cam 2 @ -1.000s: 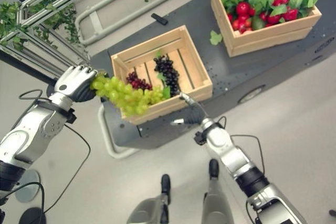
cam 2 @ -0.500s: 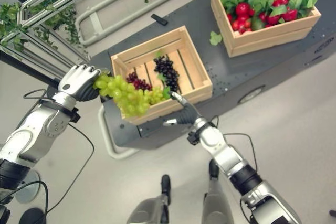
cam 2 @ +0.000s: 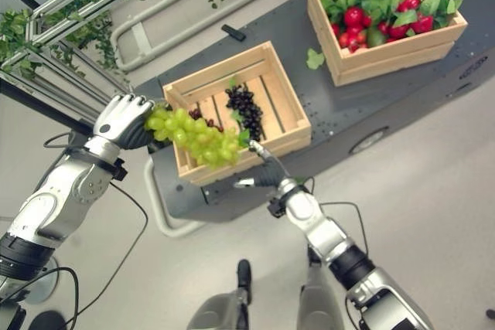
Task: Pick up the fruits from the basket on one side to the basket on the other side
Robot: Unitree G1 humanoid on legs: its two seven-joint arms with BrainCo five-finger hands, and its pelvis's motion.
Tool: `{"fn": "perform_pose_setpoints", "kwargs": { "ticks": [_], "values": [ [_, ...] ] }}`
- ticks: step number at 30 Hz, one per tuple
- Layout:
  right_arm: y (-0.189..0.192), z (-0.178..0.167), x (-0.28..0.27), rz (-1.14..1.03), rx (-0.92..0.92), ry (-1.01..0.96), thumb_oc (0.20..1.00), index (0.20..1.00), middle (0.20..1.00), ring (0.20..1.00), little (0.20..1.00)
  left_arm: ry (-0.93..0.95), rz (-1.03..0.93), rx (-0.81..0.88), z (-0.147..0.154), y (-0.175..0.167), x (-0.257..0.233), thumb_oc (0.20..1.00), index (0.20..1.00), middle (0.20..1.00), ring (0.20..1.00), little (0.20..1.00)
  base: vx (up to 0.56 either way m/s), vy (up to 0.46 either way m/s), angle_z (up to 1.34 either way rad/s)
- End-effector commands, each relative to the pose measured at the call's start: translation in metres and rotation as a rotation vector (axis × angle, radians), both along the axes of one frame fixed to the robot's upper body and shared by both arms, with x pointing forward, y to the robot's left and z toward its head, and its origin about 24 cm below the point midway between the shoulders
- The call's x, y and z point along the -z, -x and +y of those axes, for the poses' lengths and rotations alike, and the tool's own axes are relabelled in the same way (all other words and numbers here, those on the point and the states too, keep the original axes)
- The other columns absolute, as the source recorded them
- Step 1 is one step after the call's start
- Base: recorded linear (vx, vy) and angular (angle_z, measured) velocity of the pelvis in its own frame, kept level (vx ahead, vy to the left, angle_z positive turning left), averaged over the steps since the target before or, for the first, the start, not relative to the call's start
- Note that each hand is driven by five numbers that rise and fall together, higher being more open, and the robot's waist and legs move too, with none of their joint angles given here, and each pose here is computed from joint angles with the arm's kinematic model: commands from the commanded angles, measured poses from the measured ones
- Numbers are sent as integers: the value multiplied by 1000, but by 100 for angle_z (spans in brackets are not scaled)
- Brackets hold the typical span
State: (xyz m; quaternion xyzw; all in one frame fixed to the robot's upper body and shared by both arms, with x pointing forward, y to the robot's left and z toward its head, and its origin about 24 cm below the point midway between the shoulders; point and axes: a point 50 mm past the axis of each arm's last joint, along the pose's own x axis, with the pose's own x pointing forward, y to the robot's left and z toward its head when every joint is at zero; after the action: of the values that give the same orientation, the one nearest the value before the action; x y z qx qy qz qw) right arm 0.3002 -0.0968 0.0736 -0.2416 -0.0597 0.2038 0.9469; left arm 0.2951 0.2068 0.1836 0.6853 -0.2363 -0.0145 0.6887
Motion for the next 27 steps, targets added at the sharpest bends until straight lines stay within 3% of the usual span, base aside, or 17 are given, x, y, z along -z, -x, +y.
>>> {"fn": "perform_pose_setpoints", "kwargs": {
  "ticks": [1, 16, 24, 27],
  "values": [
    [2, 27, -16, -86, -91, -38, 1000, 1000, 1000, 1000, 1000, 43, -149, 38, -9, -1, -29, 200, 200, 200, 200, 200, 0, 0, 0],
    [1, 53, 1, -11, -68, -123, 1000, 1000, 1000, 1000, 1000, 196, -116, 112, -32, -6, -14, 200, 200, 200, 200, 200, 0, 0, 0],
    [6, 54, 9, 29, -125, -92, 1000, 1000, 1000, 1000, 1000, 177, -74, 36, -15, -9, -2, 200, 200, 200, 200, 200, 0, 0, 0],
    [9, 35, 2, -9, -135, -58, 1000, 1000, 1000, 1000, 1000, 145, -80, -35, 3, -10, -3, 200, 200, 200, 200, 200, 0, 0, 0]
  ]
}}
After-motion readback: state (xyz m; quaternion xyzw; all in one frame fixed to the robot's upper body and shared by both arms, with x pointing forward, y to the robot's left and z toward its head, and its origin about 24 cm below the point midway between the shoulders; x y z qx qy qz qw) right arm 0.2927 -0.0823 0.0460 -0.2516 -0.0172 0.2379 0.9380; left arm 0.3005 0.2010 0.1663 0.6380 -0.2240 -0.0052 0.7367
